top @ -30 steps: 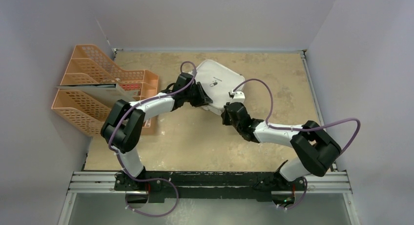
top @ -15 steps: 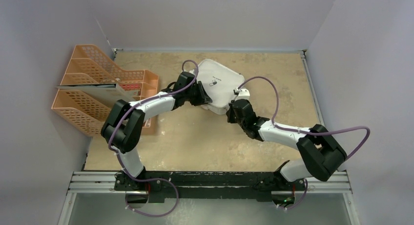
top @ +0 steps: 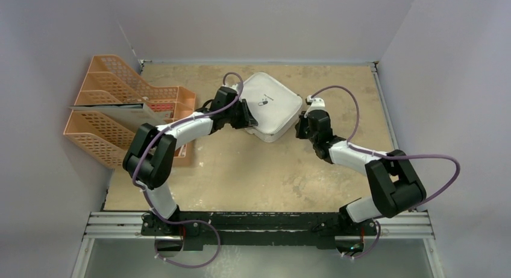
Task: Organize the medicine kit
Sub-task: Zip the medicine box at the center of the board.
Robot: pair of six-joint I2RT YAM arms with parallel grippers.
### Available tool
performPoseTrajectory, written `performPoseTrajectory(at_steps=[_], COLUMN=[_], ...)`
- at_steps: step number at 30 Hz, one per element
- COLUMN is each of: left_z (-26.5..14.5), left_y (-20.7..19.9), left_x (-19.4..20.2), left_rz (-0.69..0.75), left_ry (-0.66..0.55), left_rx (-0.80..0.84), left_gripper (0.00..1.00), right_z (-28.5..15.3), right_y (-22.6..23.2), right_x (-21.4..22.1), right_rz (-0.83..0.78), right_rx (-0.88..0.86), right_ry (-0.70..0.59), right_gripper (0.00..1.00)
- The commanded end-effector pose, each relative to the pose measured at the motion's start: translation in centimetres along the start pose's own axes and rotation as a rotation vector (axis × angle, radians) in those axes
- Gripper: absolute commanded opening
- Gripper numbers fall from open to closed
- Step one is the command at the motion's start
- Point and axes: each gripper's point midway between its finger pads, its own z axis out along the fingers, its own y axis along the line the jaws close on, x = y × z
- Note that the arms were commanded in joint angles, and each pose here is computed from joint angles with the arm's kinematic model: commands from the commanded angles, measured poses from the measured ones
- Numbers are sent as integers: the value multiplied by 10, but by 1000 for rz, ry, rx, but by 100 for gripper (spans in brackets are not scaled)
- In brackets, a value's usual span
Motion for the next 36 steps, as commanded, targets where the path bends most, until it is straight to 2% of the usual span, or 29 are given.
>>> performPoseTrajectory(at_steps=[1,5,8,11,17,25,33,36], left_z=[-4,-7,-9,-10,-7,-6,-7,-7], left_y=[55,44,37,33,31,30,29,30], left_x=[54,50,44,42,42,43,45,46], left_rz=[68,46,37,32,19,17,10,8], left_ry=[200,187,171,165,169,172,178,179], left_rx=[-173,-134,-120,-110,-97,-95,-91,-89], left_gripper=[7,7,8,9,10,11,12,12], right_z=[-3,-15,-23,-30,-38,-37,-17,-12], right_y=[40,64,68,67,92,116,118,124], right_x=[-25,-18,-3,6,23,19,10,11], right_rz=[-100,-137,-105,-93,-176,-223,-229,-233], right_rx=[-213,-363,-382,-365,-425,-433,-331,-333], right_ry=[-112,-93,-93,-116,-147,-218,-267,-274], right_gripper=[0,0,16,26,37,54,54,48])
